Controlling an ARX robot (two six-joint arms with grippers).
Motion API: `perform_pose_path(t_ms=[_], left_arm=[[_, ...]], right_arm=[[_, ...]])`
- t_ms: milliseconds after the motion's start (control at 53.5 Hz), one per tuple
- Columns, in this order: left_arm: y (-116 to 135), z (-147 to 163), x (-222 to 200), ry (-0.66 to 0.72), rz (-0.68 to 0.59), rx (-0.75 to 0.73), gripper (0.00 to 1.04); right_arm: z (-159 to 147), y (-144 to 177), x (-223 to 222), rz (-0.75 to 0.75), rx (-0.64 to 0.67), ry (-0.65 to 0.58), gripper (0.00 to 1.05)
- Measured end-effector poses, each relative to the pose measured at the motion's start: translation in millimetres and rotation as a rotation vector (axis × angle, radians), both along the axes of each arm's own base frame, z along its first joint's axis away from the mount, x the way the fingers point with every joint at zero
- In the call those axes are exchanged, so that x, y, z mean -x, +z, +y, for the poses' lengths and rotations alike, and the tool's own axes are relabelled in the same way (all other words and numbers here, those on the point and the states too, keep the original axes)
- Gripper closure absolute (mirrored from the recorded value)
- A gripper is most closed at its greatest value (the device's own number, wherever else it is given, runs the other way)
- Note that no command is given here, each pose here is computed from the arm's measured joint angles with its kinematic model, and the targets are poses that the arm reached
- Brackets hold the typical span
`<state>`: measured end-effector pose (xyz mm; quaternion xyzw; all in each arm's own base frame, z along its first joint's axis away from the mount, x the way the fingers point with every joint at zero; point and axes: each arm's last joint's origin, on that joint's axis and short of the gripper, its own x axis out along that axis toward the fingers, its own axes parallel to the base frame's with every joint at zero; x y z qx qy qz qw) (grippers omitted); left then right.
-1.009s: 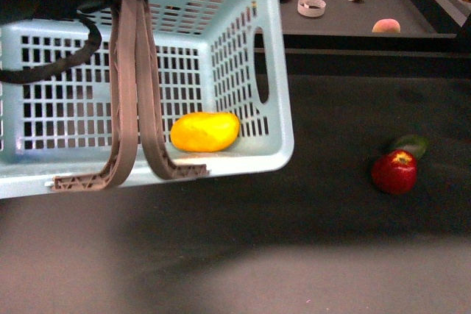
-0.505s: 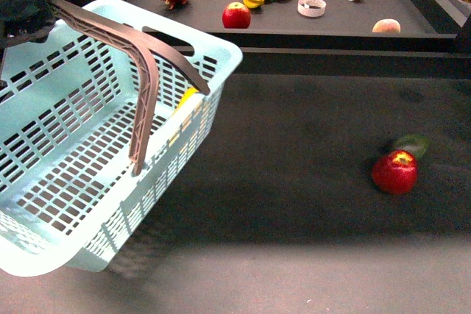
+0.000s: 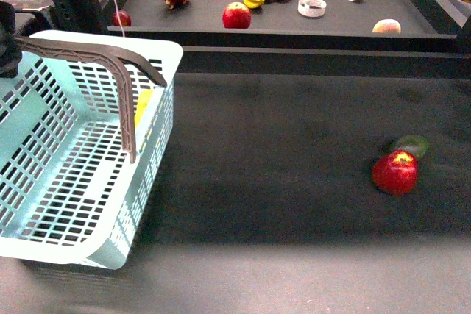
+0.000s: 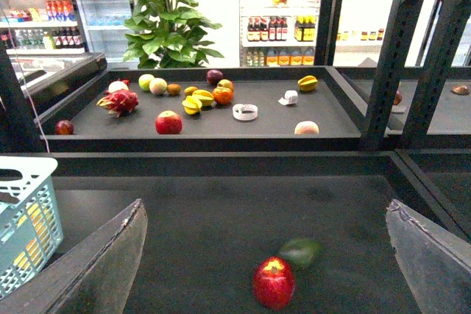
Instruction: Pick mango with right arm and hold basket with left
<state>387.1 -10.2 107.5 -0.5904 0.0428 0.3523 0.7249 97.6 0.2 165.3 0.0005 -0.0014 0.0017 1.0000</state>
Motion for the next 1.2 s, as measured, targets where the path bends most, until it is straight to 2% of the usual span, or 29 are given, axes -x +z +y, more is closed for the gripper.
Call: perform_pose_path(t_ms=[206,280,430,449,654,916,1047,1196], left_arm=[[4,-2,3,0.024,0.008,0.051,0.58],[12,-2,7,0.027,0.015,0.055,0.46],[42,3,48,0.021,0.015,0.015,0.08],[45,4,54,0.018,0.012,0.006,0.07],[69,31,114,0.037,0.019,-0.121,0.08],[86,82,184,0.160,0.060,-0.361,0.08],[80,93,199,0.137,0.092,-0.446,0.08],[78,94,201,0.115,0.123,-0.472,0.08]], right_arm=[[0,0,0,0.000,0.000,0.000,0.08],[0,0,0,0.000,0.000,0.000,0.08],[0,0,0,0.000,0.000,0.000,0.08],[0,0,0,0.000,0.000,0.000,0.08],[0,0,0,0.000,0.000,0.000,0.08],[0,0,0,0.000,0.000,0.000,0.08],[0,0,0,0.000,0.000,0.000,0.08],[0,0,0,0.000,0.000,0.000,0.08]])
